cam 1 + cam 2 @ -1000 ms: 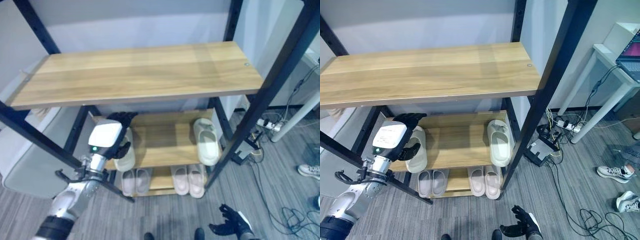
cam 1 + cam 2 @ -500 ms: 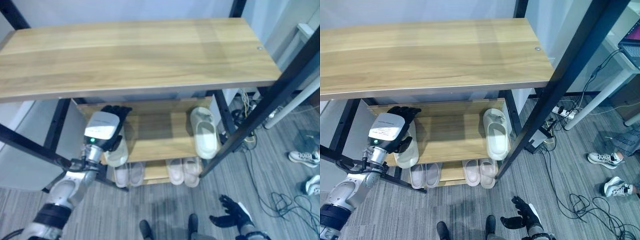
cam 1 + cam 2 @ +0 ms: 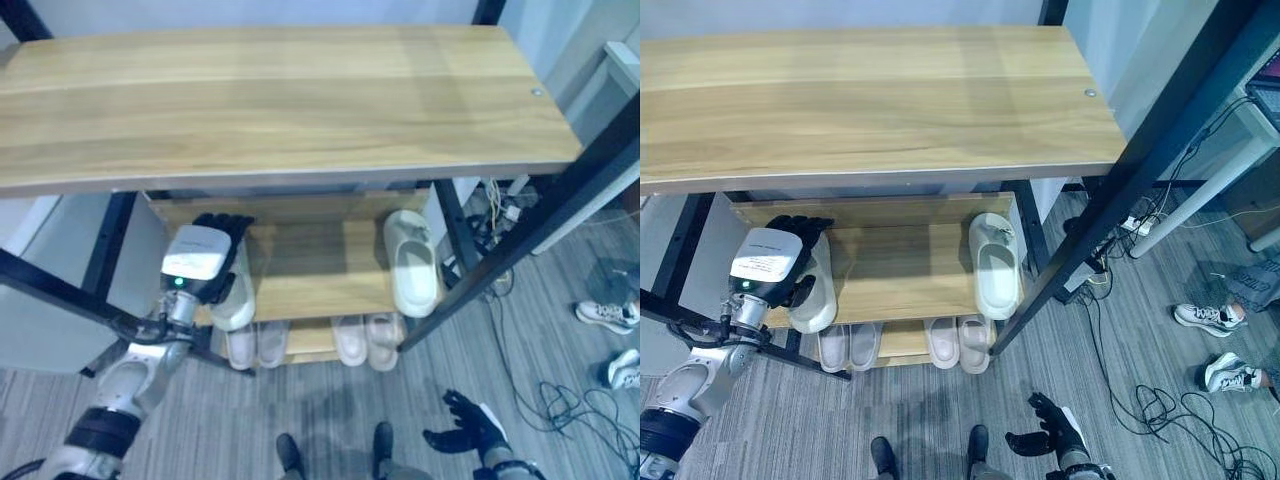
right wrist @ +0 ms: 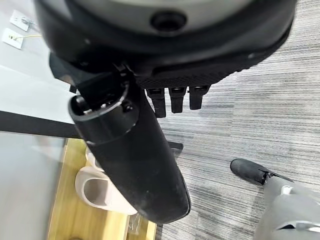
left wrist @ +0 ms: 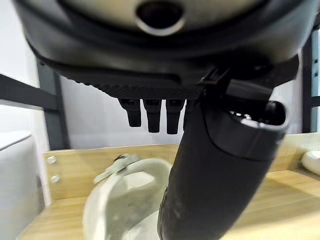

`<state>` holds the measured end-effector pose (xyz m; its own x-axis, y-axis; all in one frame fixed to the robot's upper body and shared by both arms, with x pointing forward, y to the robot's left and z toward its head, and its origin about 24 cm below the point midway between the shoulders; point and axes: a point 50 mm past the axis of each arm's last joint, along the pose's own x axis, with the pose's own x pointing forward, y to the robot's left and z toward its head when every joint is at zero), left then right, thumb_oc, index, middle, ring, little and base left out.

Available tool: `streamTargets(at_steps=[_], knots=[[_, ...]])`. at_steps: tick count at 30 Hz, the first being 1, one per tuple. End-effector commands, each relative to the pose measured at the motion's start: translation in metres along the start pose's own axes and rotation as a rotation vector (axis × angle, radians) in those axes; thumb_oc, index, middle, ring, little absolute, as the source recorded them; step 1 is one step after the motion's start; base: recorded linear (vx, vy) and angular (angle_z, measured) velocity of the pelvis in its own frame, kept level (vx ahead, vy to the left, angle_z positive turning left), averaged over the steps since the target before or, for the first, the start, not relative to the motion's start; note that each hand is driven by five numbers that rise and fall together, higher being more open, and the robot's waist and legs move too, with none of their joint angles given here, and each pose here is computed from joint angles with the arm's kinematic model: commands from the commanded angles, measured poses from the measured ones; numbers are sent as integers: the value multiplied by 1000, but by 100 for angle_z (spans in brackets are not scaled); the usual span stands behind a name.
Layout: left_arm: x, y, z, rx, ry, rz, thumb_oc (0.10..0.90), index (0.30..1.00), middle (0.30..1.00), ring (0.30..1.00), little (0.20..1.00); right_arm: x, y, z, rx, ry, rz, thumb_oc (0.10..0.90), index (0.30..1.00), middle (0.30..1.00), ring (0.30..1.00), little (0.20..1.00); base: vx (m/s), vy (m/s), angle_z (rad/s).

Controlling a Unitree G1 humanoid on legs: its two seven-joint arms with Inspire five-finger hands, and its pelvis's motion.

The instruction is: Arrange the slippers neatly on the shoe rack.

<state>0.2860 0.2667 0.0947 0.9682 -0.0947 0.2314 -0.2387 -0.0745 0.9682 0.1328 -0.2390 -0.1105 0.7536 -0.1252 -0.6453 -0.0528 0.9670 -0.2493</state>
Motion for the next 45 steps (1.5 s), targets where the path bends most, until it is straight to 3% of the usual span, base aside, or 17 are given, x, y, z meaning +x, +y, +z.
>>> streamTargets(at_steps=[1, 4, 5, 6, 7, 17, 33, 38, 45], knots=[[32, 44, -12, 23, 65, 239, 800, 900, 900, 900, 900, 0, -21, 23, -39, -131, -56, 800, 900, 900, 900, 900, 0, 0, 0], [33, 44, -15, 19, 92, 248, 800, 900, 900, 900, 900, 0, -21, 24, -42, -134, -56, 800, 900, 900, 900, 900, 0, 0, 0], [33, 44, -16, 18, 97, 248, 767, 851, 851, 851, 851, 0, -22, 24, -42, -133, -58, 800, 900, 900, 900, 900, 0, 0, 0], [33, 45, -16, 11, 103, 247, 447, 371, 371, 371, 371, 1, -23, 25, -41, -137, -62, 800, 900, 900, 900, 900, 0, 0, 0], [34, 45, -16, 11, 104, 247, 400, 300, 300, 300, 300, 1, -23, 25, -41, -137, -62, 800, 900, 900, 900, 900, 0, 0, 0], [44, 51, 14, -73, 24, 336, 400, 300, 300, 300, 300, 4, -14, 42, -45, -198, -35, 800, 900, 900, 900, 900, -4, -14, -1], [73, 95, 144, -233, -545, 488, 400, 300, 300, 300, 300, 4, -19, 61, -76, -287, -53, 800, 900, 900, 900, 900, 6, -19, -7], [80, 100, 164, -152, -647, 466, 400, 300, 300, 300, 300, 3, -26, 66, -93, -307, -67, 800, 900, 900, 900, 900, 25, -2, -11], [94, 106, 159, -44, -607, 481, 400, 300, 300, 300, 300, -1, -35, 63, -98, -306, -102, 800, 900, 900, 900, 900, 0, 0, 0]])
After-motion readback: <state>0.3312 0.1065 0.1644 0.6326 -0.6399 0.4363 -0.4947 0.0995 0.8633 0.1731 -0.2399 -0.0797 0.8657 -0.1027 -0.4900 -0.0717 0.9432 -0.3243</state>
